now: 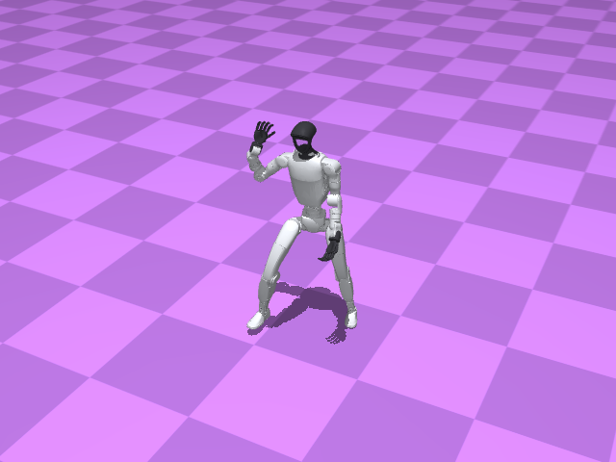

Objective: Kungfu

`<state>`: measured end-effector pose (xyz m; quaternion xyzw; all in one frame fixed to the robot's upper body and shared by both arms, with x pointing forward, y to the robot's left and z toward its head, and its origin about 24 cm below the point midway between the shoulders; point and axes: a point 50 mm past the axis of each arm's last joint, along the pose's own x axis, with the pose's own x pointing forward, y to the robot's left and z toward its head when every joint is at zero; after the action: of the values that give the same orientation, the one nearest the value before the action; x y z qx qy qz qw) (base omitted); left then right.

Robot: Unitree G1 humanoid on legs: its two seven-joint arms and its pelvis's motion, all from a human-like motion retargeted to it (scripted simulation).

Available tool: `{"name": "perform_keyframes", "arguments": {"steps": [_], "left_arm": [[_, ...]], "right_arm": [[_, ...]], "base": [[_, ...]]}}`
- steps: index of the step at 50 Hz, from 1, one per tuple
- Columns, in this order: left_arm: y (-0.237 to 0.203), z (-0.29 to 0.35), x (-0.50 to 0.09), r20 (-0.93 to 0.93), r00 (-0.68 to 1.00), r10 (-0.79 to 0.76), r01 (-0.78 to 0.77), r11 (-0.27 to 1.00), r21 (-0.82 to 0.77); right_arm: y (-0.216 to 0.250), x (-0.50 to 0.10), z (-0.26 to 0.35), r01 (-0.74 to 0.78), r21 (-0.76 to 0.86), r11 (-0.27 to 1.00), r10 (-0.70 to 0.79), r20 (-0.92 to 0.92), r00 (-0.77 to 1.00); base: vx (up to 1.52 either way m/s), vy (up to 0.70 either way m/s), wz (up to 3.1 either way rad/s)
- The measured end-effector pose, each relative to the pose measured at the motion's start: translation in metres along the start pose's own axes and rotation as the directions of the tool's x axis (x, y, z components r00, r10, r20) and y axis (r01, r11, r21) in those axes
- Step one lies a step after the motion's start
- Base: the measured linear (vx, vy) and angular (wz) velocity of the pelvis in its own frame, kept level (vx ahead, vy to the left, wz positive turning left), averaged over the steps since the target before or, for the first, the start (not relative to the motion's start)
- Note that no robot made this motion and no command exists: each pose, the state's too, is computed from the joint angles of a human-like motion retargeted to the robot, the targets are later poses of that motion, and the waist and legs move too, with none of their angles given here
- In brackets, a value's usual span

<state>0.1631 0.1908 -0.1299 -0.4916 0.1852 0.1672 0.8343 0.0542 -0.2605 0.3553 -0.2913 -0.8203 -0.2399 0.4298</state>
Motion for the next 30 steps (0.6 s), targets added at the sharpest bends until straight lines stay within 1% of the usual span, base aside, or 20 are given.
{"name": "perform_keyframes", "arguments": {"steps": [5,8,10,15,17,20,22,25,27,30], "left_arm": [[0.008,0.002,-0.007,-0.073,0.997,-0.034,0.043,0.99,0.135],[0.026,0.004,-0.022,-0.108,0.994,0.014,0.006,0.983,0.181],[0.045,0.007,-0.036,-0.118,0.989,0.085,-0.06,0.979,0.197],[0.098,0.017,-0.09,-0.118,0.929,0.35,-0.321,0.923,0.213],[0.113,0.025,-0.109,-0.087,0.89,0.447,-0.408,0.867,0.287],[0.127,0.038,-0.129,-0.044,0.827,0.56,-0.467,0.728,0.502],[0.133,0.045,-0.134,-0.038,0.788,0.614,-0.448,0.616,0.648],[0.134,0.049,-0.13,-0.058,0.759,0.648,-0.369,0.502,0.782],[0.128,0.047,-0.118,-0.103,0.764,0.637,-0.274,0.465,0.842],[0.108,0.048,-0.086,-0.135,0.81,0.571,-0.117,0.383,0.916]], "right_arm": [[0.006,-0.001,-0.014,0.043,0.153,0.987,-0.032,-0.071,0.997],[0.01,-0.002,-0.02,0.043,0.188,0.981,-0.025,-0.096,0.995],[0.013,-0.002,-0.023,0.043,0.199,0.979,-0.023,-0.106,0.994],[0.018,-0.003,-0.028,0.029,0.212,0.977,-0.002,-0.128,0.992],[0.018,-0.003,-0.03,0.022,0.201,0.979,0.006,-0.136,0.991],[0.02,-0.005,-0.032,-0.013,0.172,0.985,0.039,-0.148,0.988],[0.023,-0.006,-0.034,-0.047,0.143,0.989,0.069,-0.155,0.986],[0.03,-0.008,-0.035,-0.107,0.1,0.989,0.121,-0.155,0.98],[0.037,-0.01,-0.036,-0.157,0.07,0.985,0.166,-0.15,0.975],[0.049,-0.013,-0.038,-0.229,0.03,0.973,0.231,-0.138,0.963]], "base": [[-0.09,0.52,-0.62],[-0.09,0.25,-0.69],[-0.09,0.11,-0.73],[-0.03,0.0,-0.52],[0.01,-0.02,-0.33],[0.01,-0.08,-0.31],[0.0,-0.21,-0.17],[-0.02,-0.29,-0.54],[0.06,-0.32,-0.91],[0.15,-0.25,-0.58]]}}
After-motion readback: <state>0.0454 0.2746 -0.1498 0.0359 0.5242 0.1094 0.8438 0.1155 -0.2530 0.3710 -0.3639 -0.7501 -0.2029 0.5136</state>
